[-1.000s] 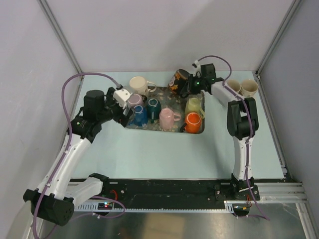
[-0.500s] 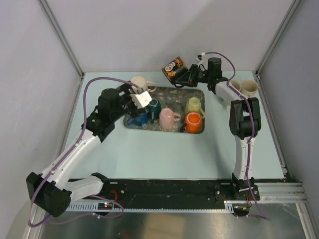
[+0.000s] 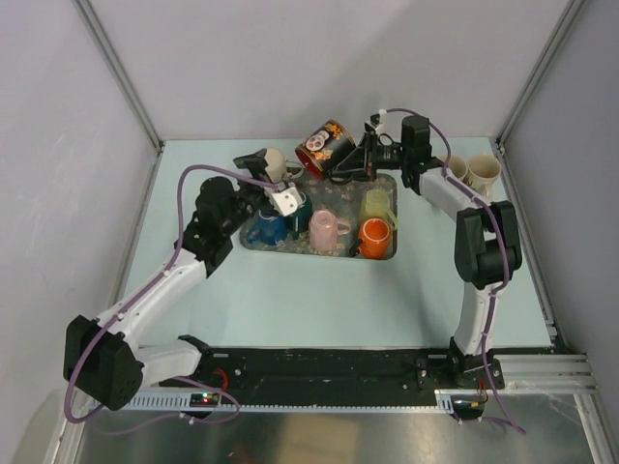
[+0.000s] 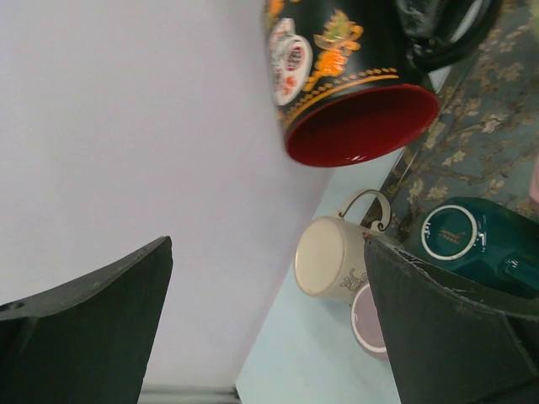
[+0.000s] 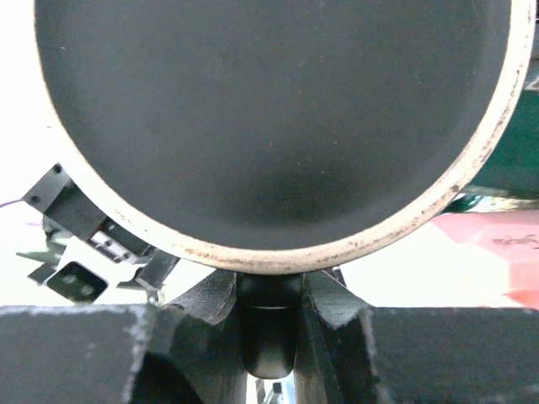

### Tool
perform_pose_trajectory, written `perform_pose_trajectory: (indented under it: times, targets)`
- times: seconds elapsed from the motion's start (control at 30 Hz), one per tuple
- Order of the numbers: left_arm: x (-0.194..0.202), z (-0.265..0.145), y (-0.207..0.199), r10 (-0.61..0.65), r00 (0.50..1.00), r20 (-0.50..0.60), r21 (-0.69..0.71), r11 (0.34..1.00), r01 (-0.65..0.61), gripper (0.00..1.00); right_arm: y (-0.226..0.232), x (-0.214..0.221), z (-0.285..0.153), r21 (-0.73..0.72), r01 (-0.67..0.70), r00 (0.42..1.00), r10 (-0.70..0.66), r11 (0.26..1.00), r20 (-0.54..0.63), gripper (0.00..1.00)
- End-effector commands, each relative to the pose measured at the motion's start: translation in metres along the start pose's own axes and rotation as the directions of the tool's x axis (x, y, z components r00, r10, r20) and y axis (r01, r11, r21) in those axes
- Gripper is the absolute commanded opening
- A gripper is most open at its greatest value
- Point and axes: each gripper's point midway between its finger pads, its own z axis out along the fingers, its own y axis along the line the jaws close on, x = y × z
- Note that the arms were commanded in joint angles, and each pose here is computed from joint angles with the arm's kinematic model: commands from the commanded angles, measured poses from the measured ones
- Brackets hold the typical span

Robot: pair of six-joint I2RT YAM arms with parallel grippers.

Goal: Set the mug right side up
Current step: Turn over the cup on the tray.

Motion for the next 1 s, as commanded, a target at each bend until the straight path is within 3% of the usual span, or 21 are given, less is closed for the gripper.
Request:
perform_pose_trajectory:
  times: [0.0,0.13,0.33,0.5,0.83,0.9,0.97]
  targets:
    - [-0.023,0.002,0.001,0.11,0.985,0.135,0.008,0.994,-0.112,0.99,0.104,0.029,-0.017,-0.195,0.284,0.953,-0.3,0.939,-0.052,0.0]
    - [-0.025,0.011,0.004,0.144,0.978,0.15,-0.034,0.989,-0.141,0.98,0.113,0.051,-0.013,-0.226,0.287,0.943,-0.316,0.931,-0.102,0.0]
    - [-0.031,0.019,0.038,0.202,0.969,0.143,-0.231,0.959,-0.166,0.97,0.116,0.065,-0.011,-0.237,0.291,0.935,-0.328,0.927,-0.133,0.0]
    - [-0.04,0.029,0.046,0.241,0.955,0.171,-0.266,0.945,-0.191,0.93,0.118,0.08,-0.007,-0.262,0.292,0.922,-0.344,0.92,-0.177,0.0]
    - [-0.064,0.024,0.034,0.322,0.912,0.254,-0.258,0.931,-0.257,0.5,0.106,0.074,-0.006,-0.223,0.275,0.935,-0.314,0.935,-0.165,0.0]
    - [-0.065,0.021,0.03,0.324,0.909,0.26,-0.254,0.932,-0.26,0.35,0.104,0.072,-0.005,-0.214,0.275,0.937,-0.311,0.937,-0.161,0.0]
    - [-0.066,0.017,0.028,0.325,0.909,0.262,-0.254,0.932,-0.26,0.14,0.101,0.07,-0.003,-0.205,0.276,0.938,-0.31,0.939,-0.156,0.0]
